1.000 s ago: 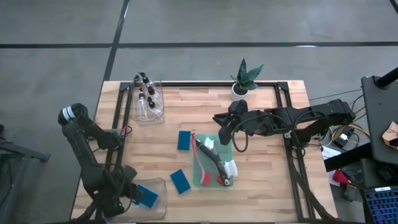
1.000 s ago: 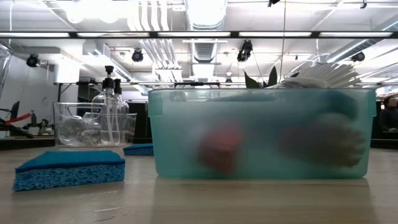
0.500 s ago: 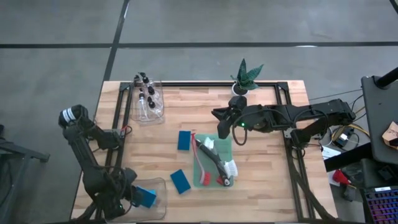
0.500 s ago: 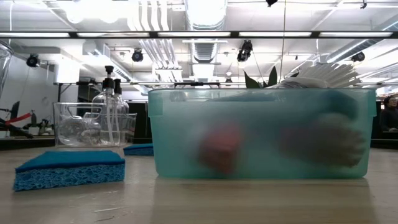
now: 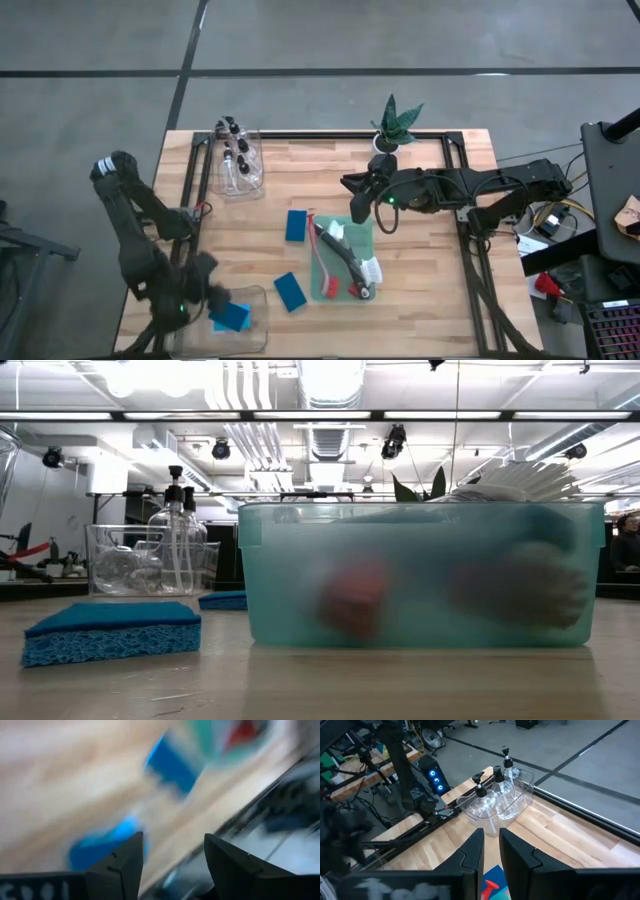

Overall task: Pick & Place Kitchen Sink Supplies
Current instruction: Put the blue sponge into the bottom transparent bin

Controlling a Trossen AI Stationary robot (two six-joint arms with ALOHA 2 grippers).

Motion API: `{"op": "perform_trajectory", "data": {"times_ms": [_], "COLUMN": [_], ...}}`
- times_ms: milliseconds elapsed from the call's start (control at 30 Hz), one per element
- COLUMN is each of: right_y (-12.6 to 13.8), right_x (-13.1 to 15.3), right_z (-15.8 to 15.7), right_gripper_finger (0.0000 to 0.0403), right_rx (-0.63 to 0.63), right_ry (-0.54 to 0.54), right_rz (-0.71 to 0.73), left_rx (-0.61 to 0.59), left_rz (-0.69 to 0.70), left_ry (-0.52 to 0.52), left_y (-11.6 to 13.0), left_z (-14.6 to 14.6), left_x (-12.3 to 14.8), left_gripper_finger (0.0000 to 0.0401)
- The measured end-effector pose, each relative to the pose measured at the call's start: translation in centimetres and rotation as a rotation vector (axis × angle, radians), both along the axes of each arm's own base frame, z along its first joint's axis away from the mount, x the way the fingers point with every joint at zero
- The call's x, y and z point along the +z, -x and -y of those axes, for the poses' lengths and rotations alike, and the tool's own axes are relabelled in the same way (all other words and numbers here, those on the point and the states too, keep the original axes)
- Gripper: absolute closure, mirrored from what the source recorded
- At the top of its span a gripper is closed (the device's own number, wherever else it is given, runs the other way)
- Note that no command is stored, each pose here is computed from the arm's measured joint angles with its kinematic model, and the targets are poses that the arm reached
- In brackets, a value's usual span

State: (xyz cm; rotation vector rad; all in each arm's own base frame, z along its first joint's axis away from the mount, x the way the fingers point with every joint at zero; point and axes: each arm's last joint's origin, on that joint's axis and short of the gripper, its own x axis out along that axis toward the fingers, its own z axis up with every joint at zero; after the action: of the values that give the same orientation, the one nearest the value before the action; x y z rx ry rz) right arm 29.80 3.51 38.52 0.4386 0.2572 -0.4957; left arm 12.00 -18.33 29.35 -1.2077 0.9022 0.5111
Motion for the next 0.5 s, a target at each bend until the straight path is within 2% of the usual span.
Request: {"op": "perform_trajectory", "data": {"times_ms": [133,200,500], "right_y": [0.0,0.0,0.0], "right_x": [0.0,0.0,0.0], "right_z": [0.0,0.0,0.0], "right_gripper_finger": [0.0346,0.0346,0.0346], "right_rx": [0.005,0.005,0.004], "right_ry": [0.012,0.013,0.011], "right_rz": [-0.007,-0.007,-0.006], "left_rx": [0.203,0.272,0.387], "left_rz": [0.257,0.326,0.255], "left_ry": [-0.110,-0.165,-0.330], "left_y": [-0.8,-1.4,-4.8], "left_z": [-2.9,-4.3,-9.8], "left_x": [1.5,2.1,2.7], "left_gripper_finger": [0.0204,0.0205,0.0210]}}
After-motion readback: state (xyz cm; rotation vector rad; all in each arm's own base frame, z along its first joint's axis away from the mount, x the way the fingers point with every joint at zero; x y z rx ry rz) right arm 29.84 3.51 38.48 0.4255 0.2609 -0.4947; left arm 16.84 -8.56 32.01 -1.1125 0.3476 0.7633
